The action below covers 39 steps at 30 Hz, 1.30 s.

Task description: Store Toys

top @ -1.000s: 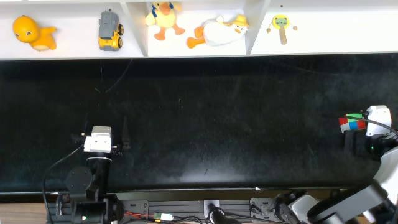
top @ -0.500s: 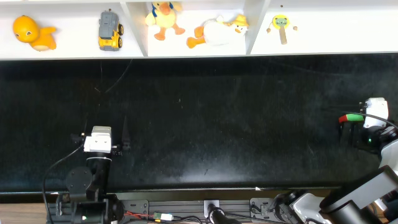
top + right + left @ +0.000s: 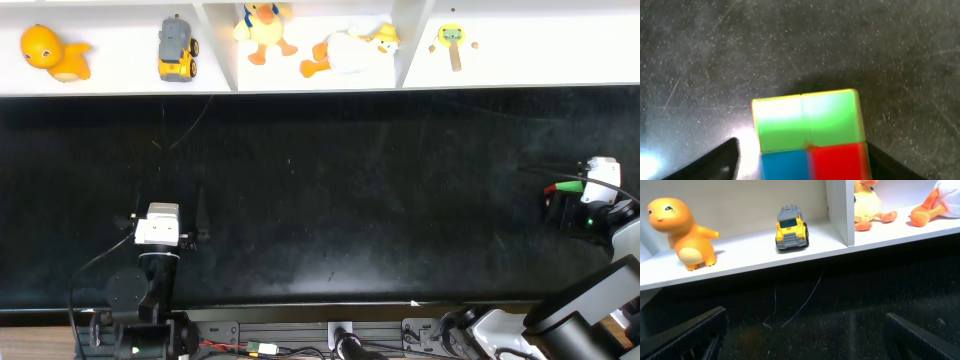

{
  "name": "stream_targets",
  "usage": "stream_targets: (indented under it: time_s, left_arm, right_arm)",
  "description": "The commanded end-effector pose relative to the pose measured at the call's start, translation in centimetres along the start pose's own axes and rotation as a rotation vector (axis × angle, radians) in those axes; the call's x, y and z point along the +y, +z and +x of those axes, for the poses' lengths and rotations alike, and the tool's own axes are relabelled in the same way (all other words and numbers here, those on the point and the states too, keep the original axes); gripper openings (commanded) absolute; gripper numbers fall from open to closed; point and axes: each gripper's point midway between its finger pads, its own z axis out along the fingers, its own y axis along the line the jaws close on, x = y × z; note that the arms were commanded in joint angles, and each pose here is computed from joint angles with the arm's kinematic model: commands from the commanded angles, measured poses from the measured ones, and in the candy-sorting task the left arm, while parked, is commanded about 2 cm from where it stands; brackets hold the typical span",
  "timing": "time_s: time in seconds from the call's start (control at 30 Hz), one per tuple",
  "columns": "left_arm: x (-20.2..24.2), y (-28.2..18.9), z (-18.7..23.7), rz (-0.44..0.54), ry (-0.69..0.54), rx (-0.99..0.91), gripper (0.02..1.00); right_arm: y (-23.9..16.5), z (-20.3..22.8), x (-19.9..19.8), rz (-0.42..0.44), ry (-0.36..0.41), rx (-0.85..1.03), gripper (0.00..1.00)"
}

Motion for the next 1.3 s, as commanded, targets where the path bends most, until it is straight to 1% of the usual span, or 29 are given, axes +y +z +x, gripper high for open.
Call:
stream_targets:
  time_s: [0.03, 0.17, 0.3, 0.37, 0.5, 0.57, 0.67, 0.7, 0.73, 0.77, 0.87, 1.03, 1.13, 1.3]
  left_arm:
    - [-0.1, 0.0, 0.1, -0.002, -0.011, -0.004, 0.998]
    - [-0.1, 0.0, 0.1, -0.002, -0.011, -0.004, 0.998]
    - [-0.1, 0.0, 0.1, -0.002, -0.011, -0.004, 0.998]
    - [-0.1, 0.0, 0.1, -0.002, -0.011, -0.004, 0.998]
    - [-0.1, 0.0, 0.1, -0.002, -0.011, -0.004, 0.998]
    - [-0.1, 0.0, 0.1, -0.002, -0.011, -0.004, 0.998]
    - [-0.1, 0.0, 0.1, -0.002, -0.011, -0.004, 0.998]
    - [-0.1, 0.0, 0.1, -0.002, -0.011, -0.004, 0.998]
    - [-0.1, 0.0, 0.1, -0.002, -0.011, -0.004, 0.998]
    - [-0.1, 0.0, 0.1, -0.002, -0.011, -0.004, 0.998]
    - [-0.1, 0.0, 0.1, -0.002, -0.011, -0.004, 0.998]
    - [-0.1, 0.0, 0.1, -0.002, -0.011, -0.004, 0.998]
    - [-0.1, 0.0, 0.1, -0.002, -0.011, -0.004, 0.998]
    - [-0.1, 0.0, 0.1, -0.002, -0.011, -0.004, 0.998]
  right_arm:
    - [0.3, -0.3, 0.4, -0.014, -0.006, -0.011, 0.643]
    - [0.3, -0.4, 0.4, -0.013, -0.006, -0.012, 0.614]
    - [0.2, -0.5, 0.4, -0.007, -0.015, -0.008, 0.533]
    - [0.2, -0.6, 0.5, 0.009, -0.030, 0.003, 0.492]
    - [-0.2, -1.8, 1.0, 0.047, -0.062, 0.010, 0.467]
    - [-0.7, -3.5, 1.2, 0.065, -0.075, -0.002, 0.446]
    - [-1.4, -5.8, 1.3, 0.074, -0.079, -0.034, 0.446]
    - [-2.1, -7.7, 1.2, 0.089, -0.086, -0.069, 0.448]
    - [-2.5, -8.7, 1.1, 0.095, -0.095, -0.089, 0.448]
    - [-3.5, -10.8, 1.0, 0.112, -0.123, -0.133, 0.454]
    - [-4.9, -13.8, 0.7, 0.145, -0.169, -0.201, 0.463]
    - [-5.8, -17.0, 0.5, 0.179, -0.216, -0.277, 0.465]
    - [-5.3, -18.5, 0.6, 0.167, -0.229, -0.293, 0.465]
    - [-3.8, -21.2, 0.7, 0.127, -0.202, -0.316, 0.472]
